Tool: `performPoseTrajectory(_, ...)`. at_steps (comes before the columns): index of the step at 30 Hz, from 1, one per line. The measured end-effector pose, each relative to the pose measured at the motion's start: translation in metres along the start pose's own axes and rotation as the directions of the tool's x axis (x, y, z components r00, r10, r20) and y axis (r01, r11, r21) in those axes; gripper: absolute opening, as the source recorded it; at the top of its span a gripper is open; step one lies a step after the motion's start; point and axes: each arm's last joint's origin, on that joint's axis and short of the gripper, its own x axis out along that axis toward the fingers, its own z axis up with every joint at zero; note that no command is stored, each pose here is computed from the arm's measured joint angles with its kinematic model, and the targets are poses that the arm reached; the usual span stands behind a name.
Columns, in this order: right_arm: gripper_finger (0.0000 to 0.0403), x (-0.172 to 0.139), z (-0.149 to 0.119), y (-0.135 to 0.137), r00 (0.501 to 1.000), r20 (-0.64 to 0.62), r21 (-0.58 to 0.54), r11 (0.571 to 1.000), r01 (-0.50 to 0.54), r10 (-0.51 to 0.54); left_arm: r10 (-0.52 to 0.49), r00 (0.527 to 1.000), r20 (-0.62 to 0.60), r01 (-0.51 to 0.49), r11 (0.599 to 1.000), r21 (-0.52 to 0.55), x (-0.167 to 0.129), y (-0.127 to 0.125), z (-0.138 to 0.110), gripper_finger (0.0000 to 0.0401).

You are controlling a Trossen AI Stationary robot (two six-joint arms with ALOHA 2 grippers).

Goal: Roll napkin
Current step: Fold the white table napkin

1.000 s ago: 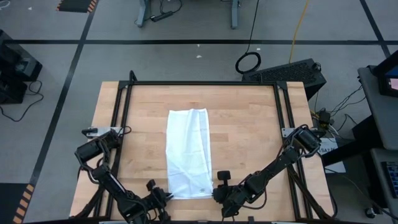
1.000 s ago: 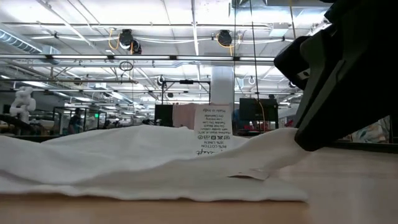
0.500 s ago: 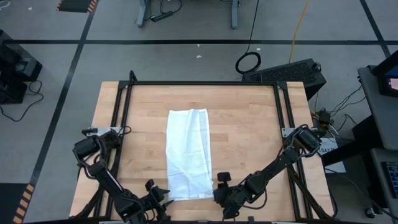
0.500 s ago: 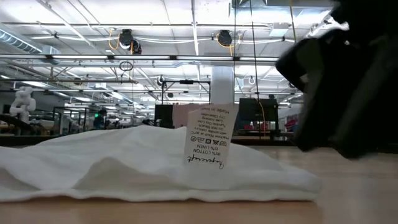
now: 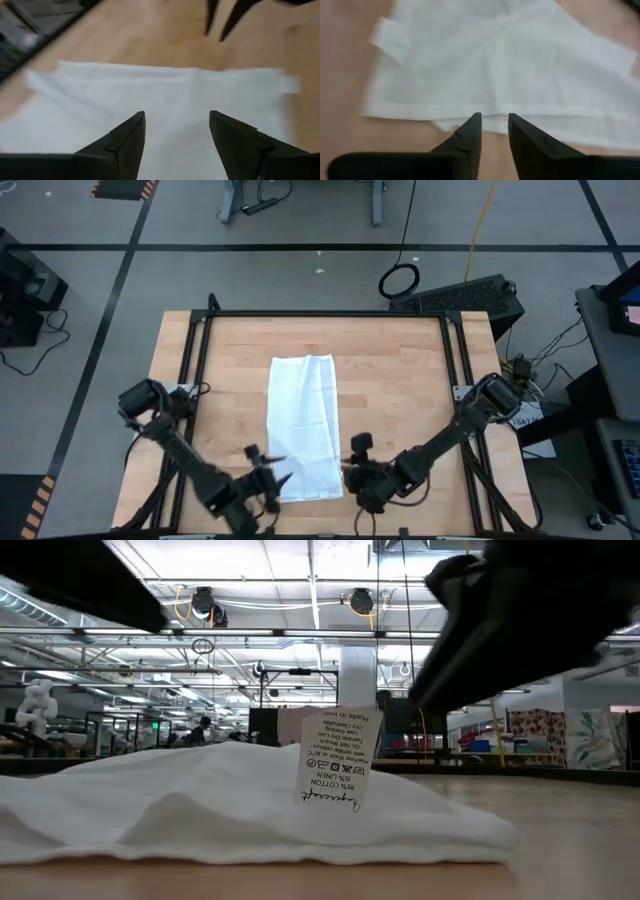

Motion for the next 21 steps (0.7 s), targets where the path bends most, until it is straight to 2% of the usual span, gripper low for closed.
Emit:
performPoseTrajectory(3, 0.0058, 0.017, 0.004, -0.027, 0.999, -0.045, -0.036, 0.999, -0.019, 0.017, 0.057, 0.998, -0.036, -0.054, 0.995, 0.086, 0.021, 0.017, 0.016, 0.0226)
performPoseTrajectory(6, 0.0042, 0.035, 0.005, -0.06, 0.992, -0.092, -0.04, 0.995, -0.092, 0.088, 0.101, 0.992, -0.078, -0.087, 0.982, 0.165, 0.033, 0.041, 0.036, 0.0226)
performPoseTrajectory(9, 0.0032, 0.05, 0.002, -0.094, 0.978, -0.105, -0.009, 0.984, -0.179, 0.177, 0.148, 0.984, -0.095, -0.121, 0.963, 0.24, 0.034, 0.071, 0.057, 0.0226)
performPoseTrajectory(11, 0.0028, 0.058, -0.006, -0.117, 0.976, -0.103, 0.025, 0.981, -0.193, 0.194, 0.169, 0.981, -0.099, -0.136, 0.952, 0.275, 0.03, 0.092, 0.07, 0.0226)
performPoseTrajectory(14, 0.0028, 0.07, -0.015, -0.155, 0.983, -0.025, 0.106, 0.978, -0.177, 0.181, 0.185, 0.978, -0.099, -0.146, 0.941, 0.306, 0.025, 0.122, 0.078, 0.0226)
performPoseTrajectory(16, 0.0031, 0.074, -0.021, -0.182, 0.99, -0.014, 0.183, 0.974, -0.135, 0.14, 0.162, 0.982, -0.096, -0.129, 0.95, 0.283, 0.028, 0.139, 0.079, 0.0226)
performPoseTrajectory(18, 0.0035, 0.076, -0.027, -0.213, 0.998, -0.055, 0.271, 0.962, -0.025, 0.041, 0.126, 0.987, -0.105, -0.092, 0.955, 0.28, 0.035, 0.154, 0.074, 0.0226)
performPoseTrajectory(21, 0.004, 0.079, -0.04, -0.258, 0.991, -0.135, 0.313, 0.949, 0.042, 0.001, 0.052, 0.995, -0.08, -0.032, 0.97, 0.242, 0.049, 0.172, 0.064, 0.0226)
